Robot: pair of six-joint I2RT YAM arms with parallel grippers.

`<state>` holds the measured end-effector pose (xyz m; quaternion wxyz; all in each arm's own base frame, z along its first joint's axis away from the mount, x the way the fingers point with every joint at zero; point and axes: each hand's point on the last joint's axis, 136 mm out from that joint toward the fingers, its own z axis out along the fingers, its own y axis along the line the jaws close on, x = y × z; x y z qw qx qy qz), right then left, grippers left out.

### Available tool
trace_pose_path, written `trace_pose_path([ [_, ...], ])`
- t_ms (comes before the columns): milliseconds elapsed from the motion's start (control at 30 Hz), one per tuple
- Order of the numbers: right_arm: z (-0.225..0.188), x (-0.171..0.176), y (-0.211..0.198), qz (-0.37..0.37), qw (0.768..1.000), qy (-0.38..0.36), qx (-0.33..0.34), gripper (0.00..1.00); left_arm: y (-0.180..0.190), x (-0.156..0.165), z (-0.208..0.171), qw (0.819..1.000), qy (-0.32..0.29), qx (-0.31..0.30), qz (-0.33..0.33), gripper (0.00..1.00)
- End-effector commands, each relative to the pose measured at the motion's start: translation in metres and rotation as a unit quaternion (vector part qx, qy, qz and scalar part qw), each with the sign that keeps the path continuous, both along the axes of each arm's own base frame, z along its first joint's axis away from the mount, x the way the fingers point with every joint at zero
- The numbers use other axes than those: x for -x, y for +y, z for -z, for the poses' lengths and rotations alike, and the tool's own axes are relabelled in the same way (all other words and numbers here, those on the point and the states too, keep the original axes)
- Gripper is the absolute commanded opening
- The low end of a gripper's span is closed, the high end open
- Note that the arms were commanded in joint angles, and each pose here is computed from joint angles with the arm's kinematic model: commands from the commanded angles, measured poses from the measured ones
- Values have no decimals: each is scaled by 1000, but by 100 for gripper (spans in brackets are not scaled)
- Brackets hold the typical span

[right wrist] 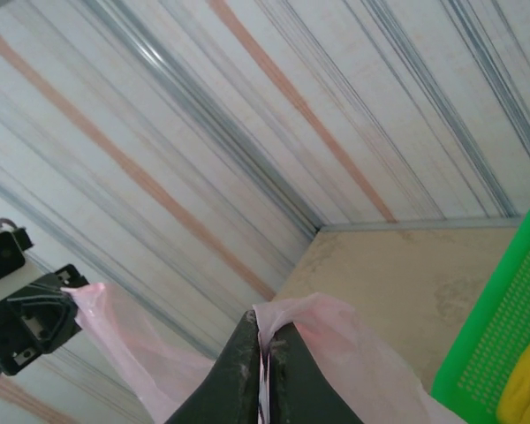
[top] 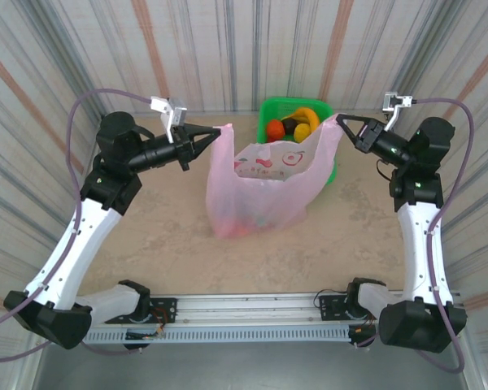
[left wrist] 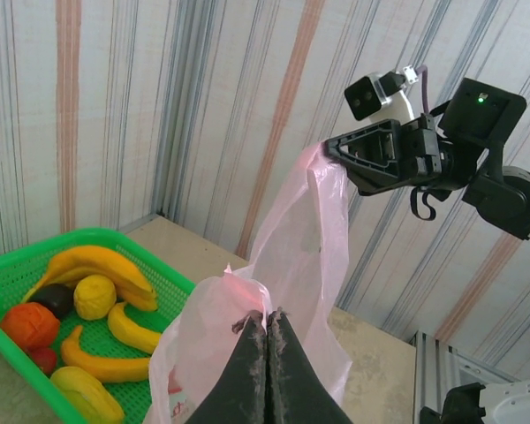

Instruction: Place the fake fruits into the plastic bag and tie a complex knot

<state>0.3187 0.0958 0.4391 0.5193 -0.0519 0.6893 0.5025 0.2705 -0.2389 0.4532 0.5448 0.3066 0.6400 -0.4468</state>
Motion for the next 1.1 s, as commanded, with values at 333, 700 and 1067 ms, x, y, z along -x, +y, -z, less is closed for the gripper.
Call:
trace_pose_path([
  [333,-7,19,-15,50,996,-30,61,39,10,-8,-6,1000,-7,11,-27,0],
  [700,-23,91,126,-172,966,-145,124,66,6,-4,-5,1000,-3,20,-3,0],
  [1067,9,74,208,-226,949,-128,177,75,5,3,-3,1000,-1,19,8,0],
])
